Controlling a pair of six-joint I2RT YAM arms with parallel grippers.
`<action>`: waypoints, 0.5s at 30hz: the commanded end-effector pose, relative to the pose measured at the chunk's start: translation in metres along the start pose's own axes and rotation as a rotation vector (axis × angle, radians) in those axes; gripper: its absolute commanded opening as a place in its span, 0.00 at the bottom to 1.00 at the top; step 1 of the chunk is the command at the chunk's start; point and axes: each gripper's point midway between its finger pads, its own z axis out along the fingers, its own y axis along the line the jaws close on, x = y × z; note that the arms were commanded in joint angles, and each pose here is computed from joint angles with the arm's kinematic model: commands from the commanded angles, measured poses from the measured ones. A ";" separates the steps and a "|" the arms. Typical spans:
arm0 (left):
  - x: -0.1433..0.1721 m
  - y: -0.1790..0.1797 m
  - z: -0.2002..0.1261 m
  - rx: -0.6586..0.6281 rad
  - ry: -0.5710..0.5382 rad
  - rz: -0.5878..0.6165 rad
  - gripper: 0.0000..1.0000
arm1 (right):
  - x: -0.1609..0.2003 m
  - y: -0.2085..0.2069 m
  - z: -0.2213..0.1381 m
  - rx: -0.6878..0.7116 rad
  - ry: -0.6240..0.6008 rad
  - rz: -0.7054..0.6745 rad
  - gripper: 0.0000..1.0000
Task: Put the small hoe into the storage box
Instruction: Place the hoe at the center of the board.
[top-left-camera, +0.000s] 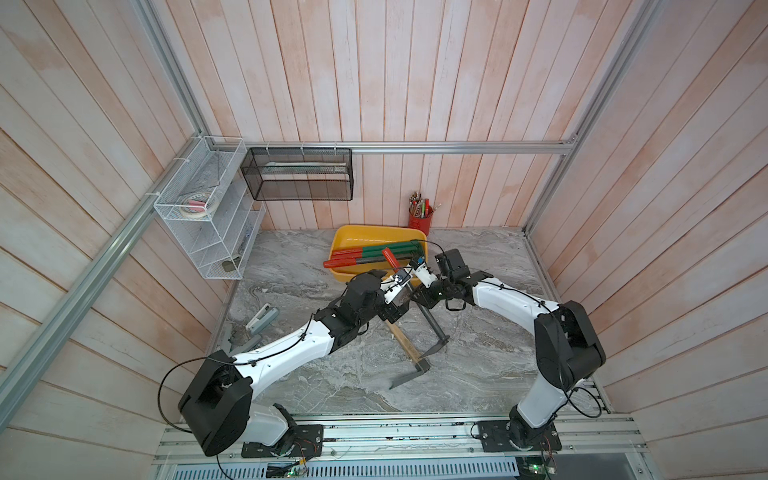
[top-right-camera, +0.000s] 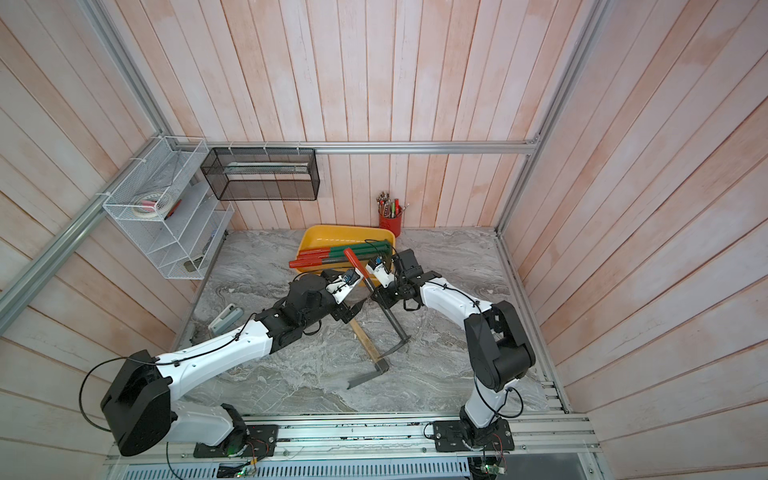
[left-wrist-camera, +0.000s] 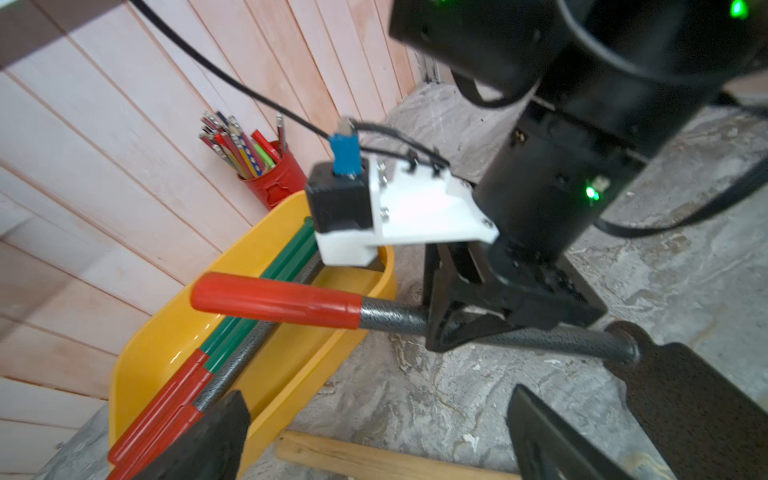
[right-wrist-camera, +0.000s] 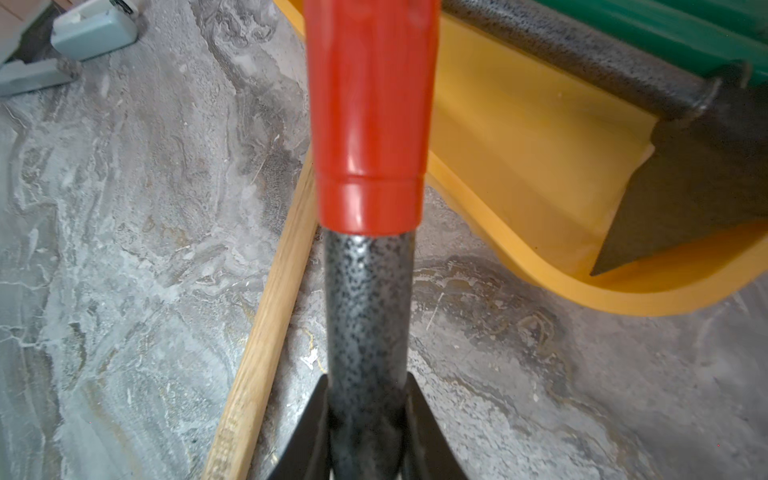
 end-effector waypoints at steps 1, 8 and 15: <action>-0.001 0.008 -0.008 -0.017 -0.031 -0.063 0.99 | 0.018 -0.007 0.012 0.059 0.097 -0.040 0.00; 0.010 0.016 -0.013 -0.031 -0.024 -0.108 0.99 | 0.038 0.000 0.027 0.085 0.194 -0.133 0.00; 0.016 0.015 -0.011 -0.026 -0.018 -0.120 0.99 | 0.055 0.019 0.050 0.075 0.273 -0.204 0.00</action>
